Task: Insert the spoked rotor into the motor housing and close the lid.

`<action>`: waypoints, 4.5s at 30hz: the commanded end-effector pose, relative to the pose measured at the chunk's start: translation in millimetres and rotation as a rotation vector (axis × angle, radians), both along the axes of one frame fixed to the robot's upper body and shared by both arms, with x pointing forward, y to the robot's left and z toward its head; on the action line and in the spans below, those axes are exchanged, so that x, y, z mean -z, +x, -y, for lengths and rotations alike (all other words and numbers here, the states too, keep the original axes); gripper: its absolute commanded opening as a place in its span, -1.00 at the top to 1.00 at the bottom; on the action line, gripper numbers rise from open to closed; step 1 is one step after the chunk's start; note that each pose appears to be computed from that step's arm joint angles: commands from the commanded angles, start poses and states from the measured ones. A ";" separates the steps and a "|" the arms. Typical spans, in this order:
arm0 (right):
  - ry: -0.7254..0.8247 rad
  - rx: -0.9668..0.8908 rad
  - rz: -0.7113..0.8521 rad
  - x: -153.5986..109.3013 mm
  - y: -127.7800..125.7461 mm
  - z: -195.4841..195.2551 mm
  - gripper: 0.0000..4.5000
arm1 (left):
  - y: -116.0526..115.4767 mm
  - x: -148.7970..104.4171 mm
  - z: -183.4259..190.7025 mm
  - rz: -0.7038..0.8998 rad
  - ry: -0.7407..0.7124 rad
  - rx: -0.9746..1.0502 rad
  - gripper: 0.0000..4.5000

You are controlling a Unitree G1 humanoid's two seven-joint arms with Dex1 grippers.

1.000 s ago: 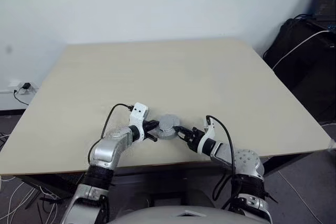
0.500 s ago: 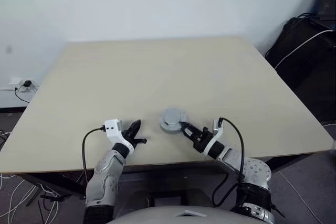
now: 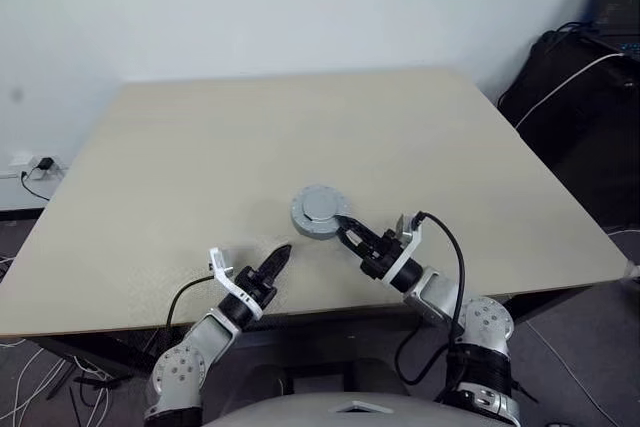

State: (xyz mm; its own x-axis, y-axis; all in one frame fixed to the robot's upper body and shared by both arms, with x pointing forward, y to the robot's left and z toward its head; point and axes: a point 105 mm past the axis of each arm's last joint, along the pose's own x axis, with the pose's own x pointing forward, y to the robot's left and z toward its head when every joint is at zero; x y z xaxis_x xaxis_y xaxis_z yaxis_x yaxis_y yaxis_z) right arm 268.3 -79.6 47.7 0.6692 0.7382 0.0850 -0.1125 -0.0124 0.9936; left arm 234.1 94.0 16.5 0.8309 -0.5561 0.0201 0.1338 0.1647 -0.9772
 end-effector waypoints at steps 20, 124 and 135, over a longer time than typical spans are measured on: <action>0.016 -0.206 -0.005 -2.4 -27.5 -36.3 0.45 | 0.4 -30.1 16.2 0.073 -0.251 -0.066 -0.99; -1.387 0.478 0.560 43.2 -5.0 52.0 -1.00 | 45.3 14.9 -57.1 0.277 1.349 -0.428 -0.98; -1.457 0.718 0.563 36.8 -18.1 80.9 -1.00 | 27.9 13.6 -49.9 0.418 1.379 -0.538 -0.98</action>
State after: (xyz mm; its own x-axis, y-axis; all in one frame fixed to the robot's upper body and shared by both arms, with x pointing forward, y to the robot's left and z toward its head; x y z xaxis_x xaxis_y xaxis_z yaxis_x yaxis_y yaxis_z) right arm 249.6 -159.9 -1.2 0.9968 0.0009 -0.0800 -0.0019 0.9999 -0.0130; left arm 258.3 147.3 -10.3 0.9990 0.0241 -0.0378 -0.0214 0.9972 0.0715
